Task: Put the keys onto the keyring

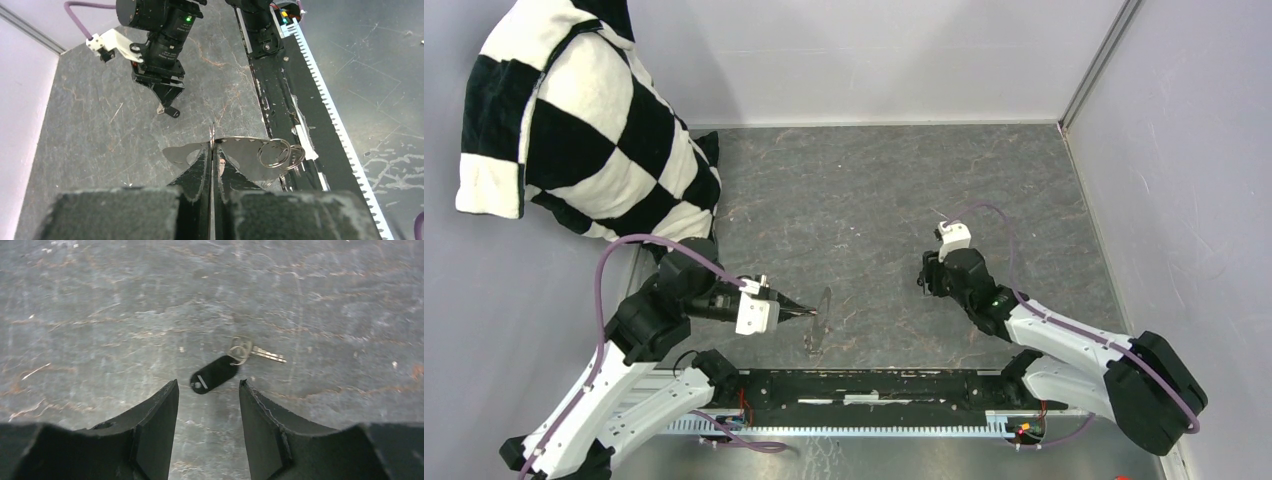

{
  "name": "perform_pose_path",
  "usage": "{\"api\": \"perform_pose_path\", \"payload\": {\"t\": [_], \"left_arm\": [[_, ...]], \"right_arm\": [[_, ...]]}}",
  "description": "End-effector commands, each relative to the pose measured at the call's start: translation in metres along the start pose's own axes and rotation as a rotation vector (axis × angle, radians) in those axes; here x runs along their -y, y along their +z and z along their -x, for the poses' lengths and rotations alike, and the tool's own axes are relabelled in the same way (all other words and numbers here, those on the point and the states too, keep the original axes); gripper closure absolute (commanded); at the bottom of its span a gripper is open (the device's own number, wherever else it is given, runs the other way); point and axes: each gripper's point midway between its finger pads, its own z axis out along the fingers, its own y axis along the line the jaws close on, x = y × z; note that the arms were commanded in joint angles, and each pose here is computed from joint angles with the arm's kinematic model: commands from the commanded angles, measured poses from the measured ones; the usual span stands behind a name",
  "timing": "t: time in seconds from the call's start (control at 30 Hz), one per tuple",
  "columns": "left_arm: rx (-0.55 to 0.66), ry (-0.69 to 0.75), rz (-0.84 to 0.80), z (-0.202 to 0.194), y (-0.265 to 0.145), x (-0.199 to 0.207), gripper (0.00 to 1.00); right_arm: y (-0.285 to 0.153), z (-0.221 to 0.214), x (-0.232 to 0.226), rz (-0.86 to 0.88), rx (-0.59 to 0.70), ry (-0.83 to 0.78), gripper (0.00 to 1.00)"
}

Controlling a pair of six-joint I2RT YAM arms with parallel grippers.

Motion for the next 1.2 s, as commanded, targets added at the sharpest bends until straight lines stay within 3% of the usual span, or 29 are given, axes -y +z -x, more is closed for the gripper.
{"api": "perform_pose_path", "payload": {"t": [0.0, 0.1, 0.27, 0.43, 0.83, 1.17], "left_arm": [[0.005, -0.069, 0.056, 0.008, 0.001, -0.016, 0.98], [-0.021, -0.1, 0.067, 0.004, 0.001, -0.019, 0.98], [-0.04, -0.139, 0.075, 0.0, 0.002, -0.021, 0.98], [-0.034, -0.162, 0.094, 0.004, 0.001, -0.024, 0.98], [-0.033, -0.212, 0.124, 0.003, 0.002, -0.029, 0.98], [-0.041, -0.218, 0.13, 0.001, 0.001, -0.027, 0.98]], "right_arm": [[0.002, 0.008, 0.024, -0.091, 0.075, 0.115, 0.45], [0.002, 0.002, 0.034, -0.118, 0.086, 0.153, 0.41], [0.005, -0.001, 0.047, -0.17, 0.053, 0.2, 0.18], [0.007, -0.01, 0.057, -0.217, -0.009, 0.209, 0.02], [0.015, -0.049, 0.066, -0.261, -0.188, 0.252, 0.02], [0.026, -0.038, 0.053, -0.203, -0.143, 0.304, 0.04]]}}
